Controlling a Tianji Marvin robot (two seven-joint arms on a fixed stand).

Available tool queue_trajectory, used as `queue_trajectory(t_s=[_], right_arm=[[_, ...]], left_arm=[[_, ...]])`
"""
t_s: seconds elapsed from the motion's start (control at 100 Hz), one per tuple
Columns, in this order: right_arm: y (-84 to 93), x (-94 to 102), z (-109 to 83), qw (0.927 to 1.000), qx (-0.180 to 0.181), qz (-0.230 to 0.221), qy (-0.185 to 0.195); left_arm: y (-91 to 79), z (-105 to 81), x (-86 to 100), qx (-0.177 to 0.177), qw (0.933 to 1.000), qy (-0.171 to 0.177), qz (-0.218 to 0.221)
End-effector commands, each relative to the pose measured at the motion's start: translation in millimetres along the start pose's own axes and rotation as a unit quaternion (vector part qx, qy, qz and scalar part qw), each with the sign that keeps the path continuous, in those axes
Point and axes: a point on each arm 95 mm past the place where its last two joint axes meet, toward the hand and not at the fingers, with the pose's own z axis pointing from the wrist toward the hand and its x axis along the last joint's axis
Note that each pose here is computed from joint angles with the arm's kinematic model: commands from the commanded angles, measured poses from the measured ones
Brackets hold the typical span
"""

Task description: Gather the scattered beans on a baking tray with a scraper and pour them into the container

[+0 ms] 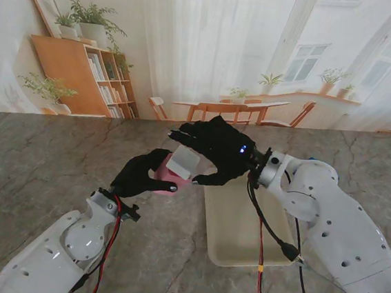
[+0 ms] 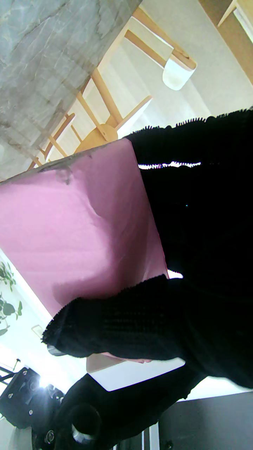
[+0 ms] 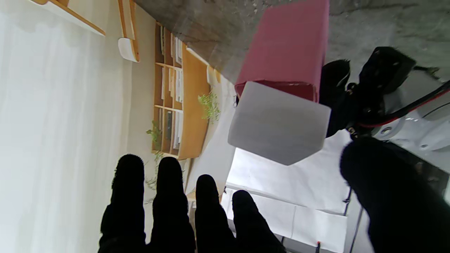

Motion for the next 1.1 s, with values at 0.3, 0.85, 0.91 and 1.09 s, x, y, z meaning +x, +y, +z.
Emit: queue_trajectory(t_s=[0.3,0.85,0.91,1.09], right_arm=[[-11.1,-0.7,19.0,0.9984,0.013,-0.031,0.045],[-27.0,3.9,33.6,0.9990,-0.038,-0.004,0.021],[-28.8,4.8,35.2,0.9990,-0.044,0.003,0.012],[-33.4,8.5,40.0,0.9982,-0.055,0.021,-0.012]], left_arm=[[1.0,1.3,2.6,0.004,1.0000,0.005,-0.004],[1.0,1.2,2.2,0.005,1.0000,0.004,-0.004],[1.1,1.2,2.1,0.005,1.0000,0.004,-0.004],[0.4,1.4,2.3,0.007,1.0000,0.004,-0.002]])
